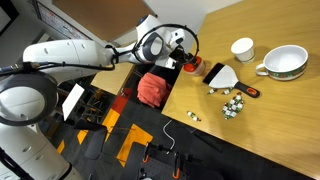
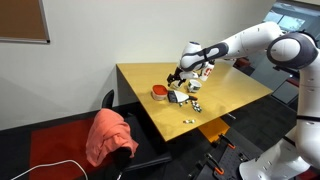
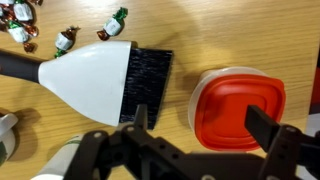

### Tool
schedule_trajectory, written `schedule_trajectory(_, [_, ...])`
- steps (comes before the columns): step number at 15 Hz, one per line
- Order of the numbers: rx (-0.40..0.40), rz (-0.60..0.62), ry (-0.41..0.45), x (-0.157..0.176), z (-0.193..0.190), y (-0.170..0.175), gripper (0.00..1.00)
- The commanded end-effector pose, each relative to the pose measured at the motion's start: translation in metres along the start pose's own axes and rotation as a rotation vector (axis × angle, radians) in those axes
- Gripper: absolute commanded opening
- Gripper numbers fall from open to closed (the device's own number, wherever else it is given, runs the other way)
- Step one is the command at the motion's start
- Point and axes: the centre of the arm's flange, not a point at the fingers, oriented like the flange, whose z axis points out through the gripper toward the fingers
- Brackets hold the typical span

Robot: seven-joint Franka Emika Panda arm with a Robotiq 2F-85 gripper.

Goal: Place the lid on the table

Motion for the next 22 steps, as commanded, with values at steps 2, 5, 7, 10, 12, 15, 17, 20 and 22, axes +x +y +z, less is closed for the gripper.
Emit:
schedule_trajectory(2, [0.016,0.010,0.099,0.004,0.016,-0.011,1.00])
schedule_trajectory(5, [0.023,0.018,0.134,0.006,0.028,-0.016,1.00])
schedule_trajectory(7, [0.024,0.029,0.138,0.005,0.035,-0.016,1.00])
schedule_trajectory(10, [0.034,0.037,0.143,0.003,0.038,-0.013,0.89])
schedule_trajectory(12, [0.047,0.048,0.150,0.003,0.036,-0.012,0.71])
schedule_trajectory(15, [0.057,0.065,0.151,0.005,0.035,-0.010,0.56])
schedule_trajectory(17, [0.058,0.074,0.148,0.005,0.037,-0.009,0.57])
schedule_trajectory(20, [0.059,0.086,0.138,0.008,0.042,-0.008,0.60])
schedule_trajectory(22, [0.059,0.090,0.134,0.008,0.044,-0.007,0.52])
